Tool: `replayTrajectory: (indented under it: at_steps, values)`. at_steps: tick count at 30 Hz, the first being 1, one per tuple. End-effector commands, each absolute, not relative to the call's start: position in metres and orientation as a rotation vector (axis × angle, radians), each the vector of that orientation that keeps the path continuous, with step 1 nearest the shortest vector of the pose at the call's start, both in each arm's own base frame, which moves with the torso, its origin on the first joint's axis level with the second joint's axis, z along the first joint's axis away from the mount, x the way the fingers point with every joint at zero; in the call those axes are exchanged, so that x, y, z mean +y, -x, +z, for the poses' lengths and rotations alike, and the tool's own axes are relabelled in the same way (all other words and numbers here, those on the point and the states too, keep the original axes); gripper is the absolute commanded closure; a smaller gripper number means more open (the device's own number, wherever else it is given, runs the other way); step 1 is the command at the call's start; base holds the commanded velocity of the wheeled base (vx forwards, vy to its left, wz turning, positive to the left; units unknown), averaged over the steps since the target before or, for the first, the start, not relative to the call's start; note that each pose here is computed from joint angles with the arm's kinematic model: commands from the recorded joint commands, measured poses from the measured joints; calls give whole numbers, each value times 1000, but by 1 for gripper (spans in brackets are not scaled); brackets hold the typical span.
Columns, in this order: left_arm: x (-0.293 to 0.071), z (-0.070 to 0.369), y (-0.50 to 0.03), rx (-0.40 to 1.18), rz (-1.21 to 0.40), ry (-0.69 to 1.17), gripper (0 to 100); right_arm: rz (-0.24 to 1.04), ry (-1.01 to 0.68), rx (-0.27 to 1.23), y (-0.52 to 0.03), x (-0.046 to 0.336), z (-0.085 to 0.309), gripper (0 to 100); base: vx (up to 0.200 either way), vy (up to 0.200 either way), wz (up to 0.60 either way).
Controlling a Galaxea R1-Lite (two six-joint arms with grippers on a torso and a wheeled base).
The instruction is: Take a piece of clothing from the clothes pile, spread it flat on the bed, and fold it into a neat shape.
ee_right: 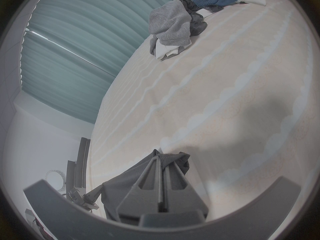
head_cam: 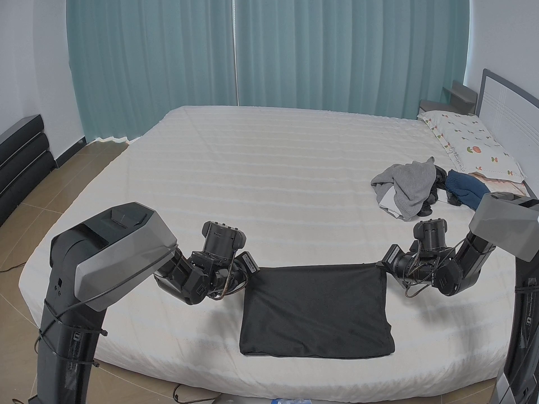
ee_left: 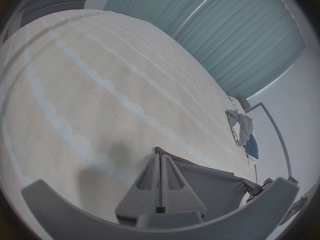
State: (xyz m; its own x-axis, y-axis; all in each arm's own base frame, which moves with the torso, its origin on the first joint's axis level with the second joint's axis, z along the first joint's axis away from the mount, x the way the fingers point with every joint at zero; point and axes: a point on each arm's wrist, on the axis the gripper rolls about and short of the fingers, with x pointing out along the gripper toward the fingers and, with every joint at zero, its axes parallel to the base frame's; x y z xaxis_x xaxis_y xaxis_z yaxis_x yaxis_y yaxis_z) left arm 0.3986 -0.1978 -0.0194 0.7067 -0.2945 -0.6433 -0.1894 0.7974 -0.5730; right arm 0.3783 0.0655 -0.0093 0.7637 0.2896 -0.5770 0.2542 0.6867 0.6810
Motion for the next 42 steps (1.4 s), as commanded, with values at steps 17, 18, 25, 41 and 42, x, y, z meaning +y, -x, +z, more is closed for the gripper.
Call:
replayTrajectory:
  at_steps: [17,18,25,41,42]
  values:
    - [-184,-4,-382,822,-60,711,0,-6,-969,718,-377,47,1,0,0,0,0]
    - [-181,-3,-375,825,-83,721,0,-3,-992,728,-374,42,2,0,0,0,0]
    - [-178,-6,-362,814,-117,728,0,-10,-1058,734,-373,31,4,0,-57,0,0]
    - [-189,-11,-361,847,-264,646,0,23,-1075,762,-374,30,1,0,-75,0,0]
    - [-190,-17,-362,850,-269,623,0,23,-1075,762,-374,30,0,0,0,0,0]
